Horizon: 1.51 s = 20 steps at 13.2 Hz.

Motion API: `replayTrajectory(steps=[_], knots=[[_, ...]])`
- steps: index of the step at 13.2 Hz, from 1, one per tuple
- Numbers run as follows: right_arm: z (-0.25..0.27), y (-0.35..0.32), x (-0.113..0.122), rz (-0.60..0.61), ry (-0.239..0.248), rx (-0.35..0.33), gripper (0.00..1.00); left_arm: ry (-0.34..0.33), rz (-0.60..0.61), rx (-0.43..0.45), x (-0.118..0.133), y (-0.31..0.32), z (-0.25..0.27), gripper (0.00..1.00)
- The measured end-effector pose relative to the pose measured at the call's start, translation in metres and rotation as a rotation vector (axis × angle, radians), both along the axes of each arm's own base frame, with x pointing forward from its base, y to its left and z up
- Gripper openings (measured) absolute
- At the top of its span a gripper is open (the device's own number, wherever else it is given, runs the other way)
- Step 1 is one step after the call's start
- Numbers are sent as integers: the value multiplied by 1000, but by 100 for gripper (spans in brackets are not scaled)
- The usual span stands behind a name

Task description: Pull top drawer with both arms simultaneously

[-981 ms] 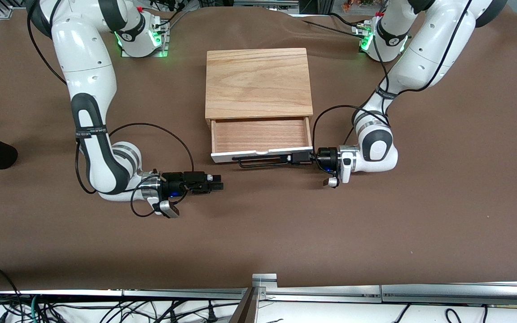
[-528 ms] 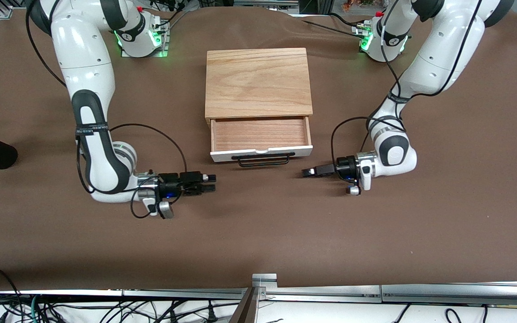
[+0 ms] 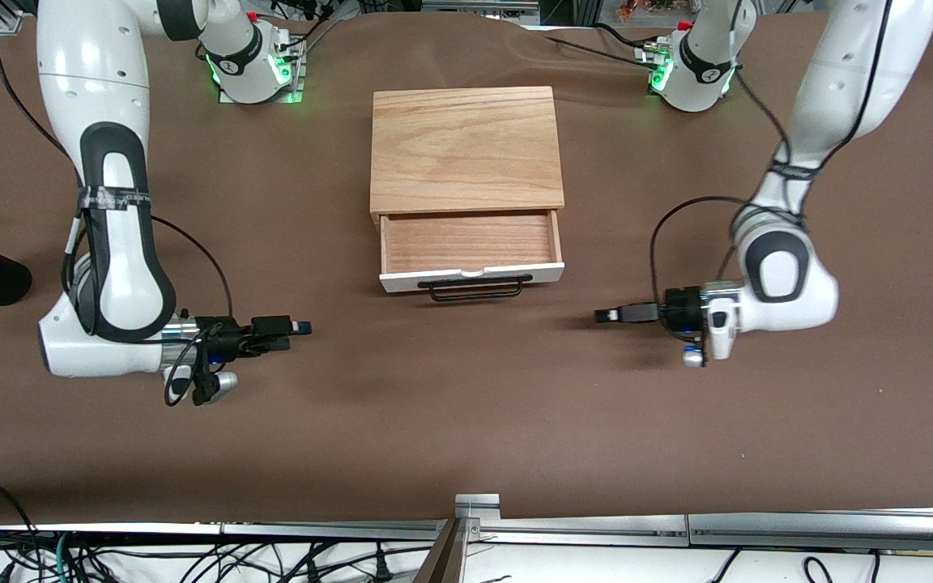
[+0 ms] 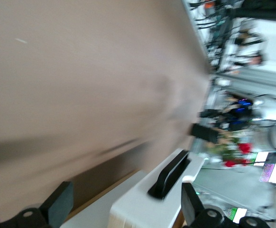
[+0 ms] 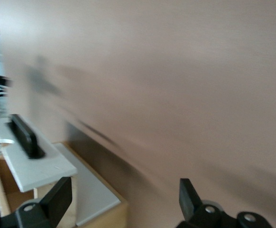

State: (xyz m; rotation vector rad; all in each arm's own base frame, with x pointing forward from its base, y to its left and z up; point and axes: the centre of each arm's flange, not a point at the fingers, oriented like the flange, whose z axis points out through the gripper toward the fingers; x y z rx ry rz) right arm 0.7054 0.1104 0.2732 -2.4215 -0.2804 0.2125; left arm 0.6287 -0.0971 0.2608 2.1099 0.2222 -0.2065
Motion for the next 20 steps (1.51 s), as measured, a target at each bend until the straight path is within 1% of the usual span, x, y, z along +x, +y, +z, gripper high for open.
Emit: replayTrajectory(steps=[2, 5, 6, 8, 9, 10, 12, 13, 14, 15, 16, 18, 20], knots=[[21, -2, 8, -13, 13, -154, 100, -29, -76, 187, -7, 22, 54, 100], [48, -9, 17, -57, 9, -352, 100, -94, -216, 419, -33, 40, 114, 100], [61, -10, 18, -74, 0, -420, 100, -123, -271, 514, -40, 48, 130, 100], [101, -2, 16, -112, -39, -562, 100, -199, -387, 730, -50, 70, 168, 100], [123, 0, 13, -129, -64, -602, 100, -240, -431, 806, -54, 80, 186, 100], [147, -3, 9, -140, -88, -631, 100, -278, -458, 849, -57, 90, 202, 100], [190, -32, -6, -156, -126, -699, 100, -331, -489, 874, -62, 113, 220, 100], [210, -54, -16, -170, -135, -719, 100, -345, -498, 875, -63, 121, 225, 100], [231, -81, -30, -195, -139, -723, 100, -347, -501, 874, -63, 125, 229, 100], [253, -108, -44, -232, -146, -719, 100, -335, -496, 873, -64, 126, 234, 100], [278, -137, -60, -277, -159, -714, 100, -300, -474, 871, -67, 126, 242, 100], [321, -174, -95, -337, -179, -697, 100, -195, -402, 870, -73, 122, 264, 100], [339, -176, -121, -333, -163, -684, 100, -140, -353, 877, -79, 114, 286, 100]])
